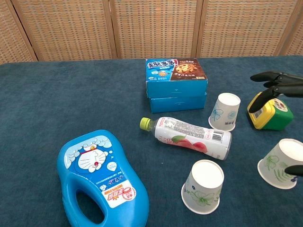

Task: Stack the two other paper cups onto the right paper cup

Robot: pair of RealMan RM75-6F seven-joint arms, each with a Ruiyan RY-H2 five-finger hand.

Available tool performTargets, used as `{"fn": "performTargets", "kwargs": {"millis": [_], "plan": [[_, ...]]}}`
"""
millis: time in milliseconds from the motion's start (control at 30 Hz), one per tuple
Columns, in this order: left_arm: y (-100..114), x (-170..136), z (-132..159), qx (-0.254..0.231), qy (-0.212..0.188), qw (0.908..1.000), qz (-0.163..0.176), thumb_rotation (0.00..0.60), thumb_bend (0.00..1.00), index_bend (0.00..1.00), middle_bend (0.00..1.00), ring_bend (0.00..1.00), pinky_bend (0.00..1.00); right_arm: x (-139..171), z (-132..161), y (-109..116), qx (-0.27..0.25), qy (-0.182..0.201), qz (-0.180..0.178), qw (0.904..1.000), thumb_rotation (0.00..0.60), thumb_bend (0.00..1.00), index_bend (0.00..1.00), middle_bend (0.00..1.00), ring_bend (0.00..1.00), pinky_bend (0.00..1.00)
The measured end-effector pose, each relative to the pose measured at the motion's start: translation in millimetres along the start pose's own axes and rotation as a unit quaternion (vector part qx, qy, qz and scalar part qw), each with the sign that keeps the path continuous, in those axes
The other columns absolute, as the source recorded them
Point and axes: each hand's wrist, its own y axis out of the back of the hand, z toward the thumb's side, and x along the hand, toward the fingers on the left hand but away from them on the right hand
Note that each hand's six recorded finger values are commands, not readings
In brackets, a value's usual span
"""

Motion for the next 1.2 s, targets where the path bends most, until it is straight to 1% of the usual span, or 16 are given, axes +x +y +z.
{"fn": "performTargets", "kwargs": {"millis": [267,467,833,967,1200], "plan": [[-1.0,0.8,0.4,0.0,0.0,1.0,-0.002,0.6,0.25,0.0,0.0,0.0,0.0,-18.7,15.3,-9.9,-0.015,0.004,0.018,0.9997,0.6,0.1,0.35,0.04,0.0,0.0],[-0.7,0.9,-0.1,-0.001,0.0,1.0,-0.002,0.6,0.25,0.0,0.0,0.0,0.0,-24.4,22.9,-18.0,-0.023,0.006,0.031,0.9992,0.6,0.1,0.38,0.05,0.0,0.0],[0.5,1.1,-1.5,-0.002,0.002,1.0,-0.001,0.6,0.25,0.0,0.0,0.0,0.0,-35.8,41.4,-36.5,-0.038,0.017,0.052,0.9978,0.6,0.1,0.38,0.04,0.0,0.0],[1.8,0.8,-1.6,-0.004,0.002,1.0,0.002,0.6,0.25,0.0,0.0,0.0,0.0,-43.1,44.4,-47.5,-0.044,0.012,0.064,0.9969,0.6,0.1,0.38,0.04,0.0,0.0],[2.5,1.2,-2.8,-0.005,0.003,1.0,0.002,0.6,0.25,0.0,0.0,0.0,0.0,-52.8,37.1,-60.2,-0.039,-0.006,0.077,0.9963,0.6,0.1,0.38,0.04,0.0,0.0]]}}
